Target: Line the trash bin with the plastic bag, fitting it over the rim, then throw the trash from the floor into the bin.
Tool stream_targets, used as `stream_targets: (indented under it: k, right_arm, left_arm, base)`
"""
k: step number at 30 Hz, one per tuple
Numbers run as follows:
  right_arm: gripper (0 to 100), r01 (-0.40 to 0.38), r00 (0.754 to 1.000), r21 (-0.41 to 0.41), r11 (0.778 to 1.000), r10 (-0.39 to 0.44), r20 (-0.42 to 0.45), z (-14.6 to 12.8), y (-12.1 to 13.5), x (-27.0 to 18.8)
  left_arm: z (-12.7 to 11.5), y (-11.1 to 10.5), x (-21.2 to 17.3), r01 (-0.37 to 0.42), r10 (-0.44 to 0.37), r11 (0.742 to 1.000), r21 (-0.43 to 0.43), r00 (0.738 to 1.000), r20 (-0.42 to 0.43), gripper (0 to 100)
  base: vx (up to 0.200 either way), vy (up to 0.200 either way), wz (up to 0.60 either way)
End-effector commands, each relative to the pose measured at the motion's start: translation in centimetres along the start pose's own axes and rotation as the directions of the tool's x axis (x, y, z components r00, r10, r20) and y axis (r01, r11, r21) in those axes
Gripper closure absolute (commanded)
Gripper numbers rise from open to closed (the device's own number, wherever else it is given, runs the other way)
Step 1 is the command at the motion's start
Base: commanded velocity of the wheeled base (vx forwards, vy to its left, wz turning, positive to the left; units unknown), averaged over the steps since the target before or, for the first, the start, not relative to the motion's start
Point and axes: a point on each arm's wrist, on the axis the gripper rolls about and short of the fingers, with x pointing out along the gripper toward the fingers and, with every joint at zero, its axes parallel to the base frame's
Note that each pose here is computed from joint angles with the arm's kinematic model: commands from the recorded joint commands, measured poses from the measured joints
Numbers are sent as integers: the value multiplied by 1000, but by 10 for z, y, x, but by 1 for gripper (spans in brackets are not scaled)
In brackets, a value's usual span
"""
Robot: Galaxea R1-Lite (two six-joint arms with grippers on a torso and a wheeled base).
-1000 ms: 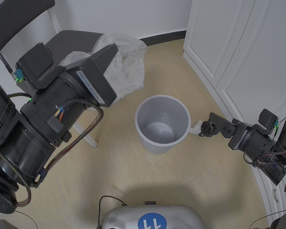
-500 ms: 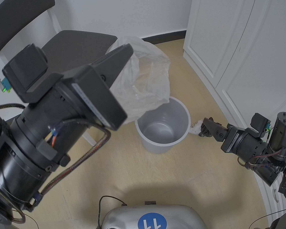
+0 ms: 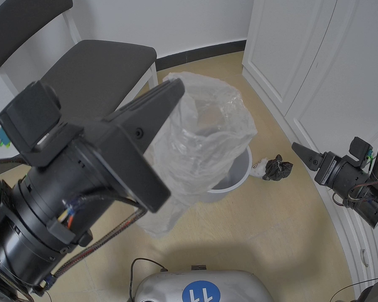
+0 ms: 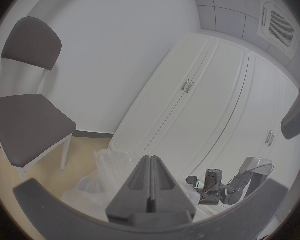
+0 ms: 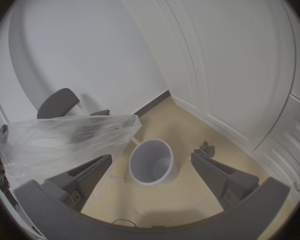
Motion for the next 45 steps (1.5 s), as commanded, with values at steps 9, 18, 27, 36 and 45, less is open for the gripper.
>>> stream_targets:
  k: [9,18,27,36,45]
  right_arm:
    - [0,15,995,-15,1000,-17,-100,5,-8,-12]
    - [0,34,997,1,999,-33,-70,15,-14,-8]
    - [0,48,993,80,996,-38,-116,9,-16,7]
    - [0,35,970,59,998,-20,-242,-17,-23,15]
    - [0,66,938,52,996,-44,-343,-41,-32,30]
  left_arm:
    - [-5,-10,-15,74,-74,997,-23,997,-18,100]
    - [-8,-9,-35,211,-211,977,-6,977,-37,100]
    - [-7,-11,-41,263,-263,965,-16,964,-43,100]
    - [-3,-13,-42,274,-274,961,-27,962,-9,100]
    - [9,-20,-52,326,-324,943,-63,945,43,100]
  base:
    - [0,0,0]
    - [0,0,0]
    - [0,0,0]
    - [0,0,0]
    - [0,0,0]
